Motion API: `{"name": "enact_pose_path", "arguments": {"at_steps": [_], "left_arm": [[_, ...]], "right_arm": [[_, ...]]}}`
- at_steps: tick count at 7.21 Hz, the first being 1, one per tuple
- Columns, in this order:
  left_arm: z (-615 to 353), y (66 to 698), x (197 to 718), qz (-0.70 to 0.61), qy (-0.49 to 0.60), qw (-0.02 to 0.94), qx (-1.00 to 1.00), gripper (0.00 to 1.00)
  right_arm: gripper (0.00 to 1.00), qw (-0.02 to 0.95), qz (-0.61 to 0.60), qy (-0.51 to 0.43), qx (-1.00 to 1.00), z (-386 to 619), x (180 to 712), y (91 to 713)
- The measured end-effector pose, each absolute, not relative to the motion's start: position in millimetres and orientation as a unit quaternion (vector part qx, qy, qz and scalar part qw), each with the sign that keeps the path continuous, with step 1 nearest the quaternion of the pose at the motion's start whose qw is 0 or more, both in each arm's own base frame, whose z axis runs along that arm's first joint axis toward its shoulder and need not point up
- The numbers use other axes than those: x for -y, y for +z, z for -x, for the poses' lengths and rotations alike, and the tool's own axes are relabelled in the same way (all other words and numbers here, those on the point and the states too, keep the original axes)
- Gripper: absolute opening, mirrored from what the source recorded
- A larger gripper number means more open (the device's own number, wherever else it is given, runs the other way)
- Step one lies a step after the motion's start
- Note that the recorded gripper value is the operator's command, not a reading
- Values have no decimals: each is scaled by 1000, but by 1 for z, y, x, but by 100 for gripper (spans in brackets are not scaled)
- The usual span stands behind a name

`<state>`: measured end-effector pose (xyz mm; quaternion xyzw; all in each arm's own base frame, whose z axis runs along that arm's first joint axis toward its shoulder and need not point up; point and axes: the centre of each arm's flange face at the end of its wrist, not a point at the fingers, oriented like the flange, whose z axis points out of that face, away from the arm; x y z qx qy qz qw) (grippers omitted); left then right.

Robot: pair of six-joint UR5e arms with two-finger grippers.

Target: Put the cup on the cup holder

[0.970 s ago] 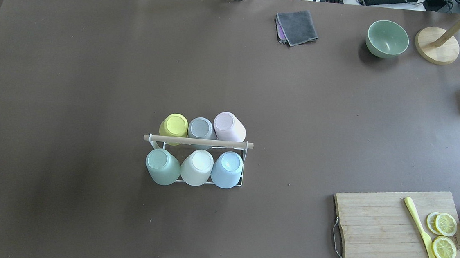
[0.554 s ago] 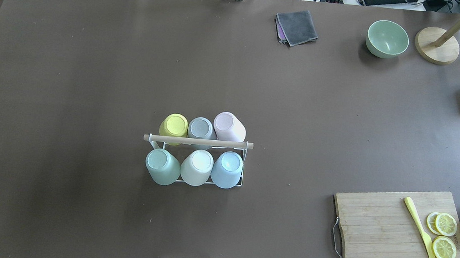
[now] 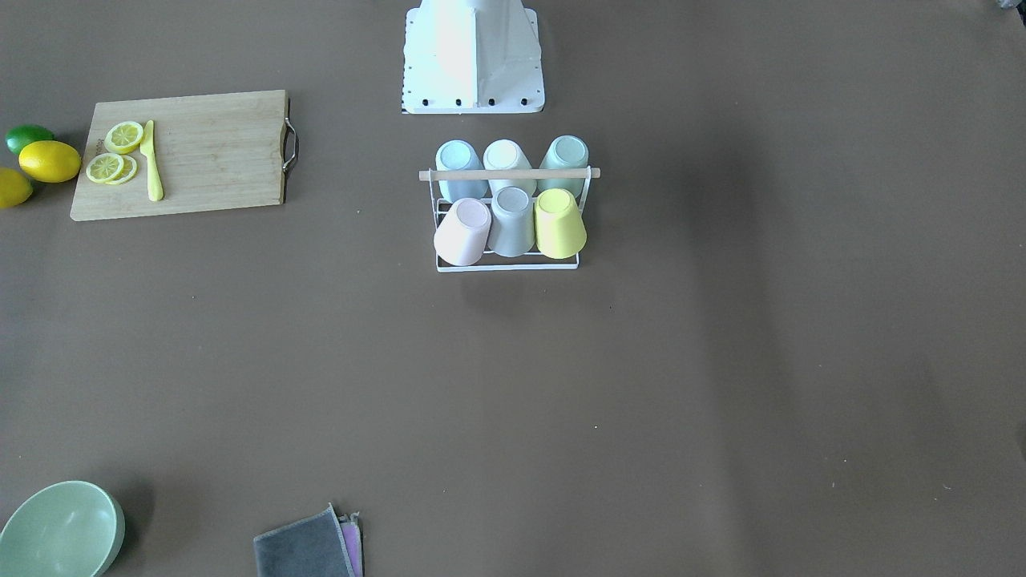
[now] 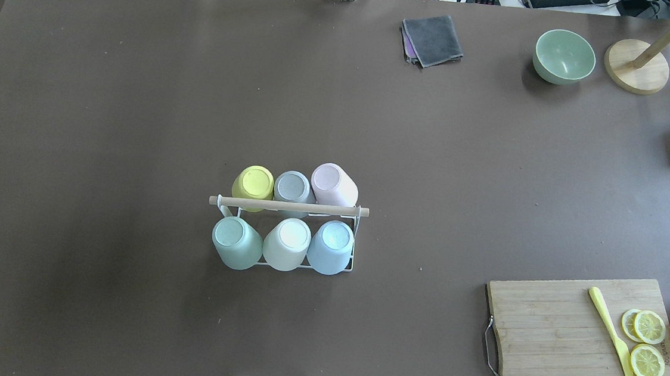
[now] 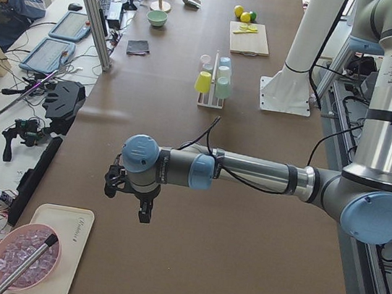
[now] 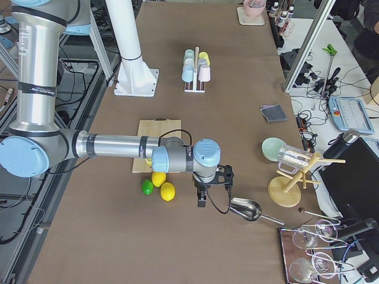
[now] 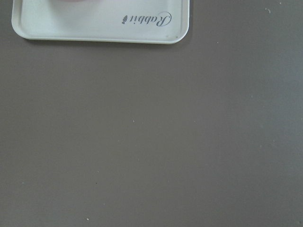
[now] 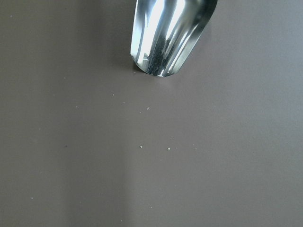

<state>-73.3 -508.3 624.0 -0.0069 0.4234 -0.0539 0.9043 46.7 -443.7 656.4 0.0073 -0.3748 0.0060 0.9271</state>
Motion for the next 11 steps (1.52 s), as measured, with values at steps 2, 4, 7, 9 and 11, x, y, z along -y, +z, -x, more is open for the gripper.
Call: {"name": "enact_pose_path", "arguments": {"at_steps": [2, 4, 7, 9, 11], "left_arm": [[55, 614, 518, 2, -30, 905, -425, 97], [14, 596, 535, -11, 22, 907, -421, 97], [-3, 585, 532, -57, 134, 908, -392, 97], [1, 592, 529, -66, 163, 916, -360, 97], [3, 597, 525, -63, 165, 920, -351, 97]], "right_arm": [[100, 926, -16, 28, 375, -67, 442, 654], [100, 926, -5, 45, 374, -78, 442, 637], [100, 927, 9, 53, 371, -80, 438, 623], [100, 927, 11, 54, 371, -80, 437, 625], [100, 927, 12, 54, 371, -80, 436, 625]]}}
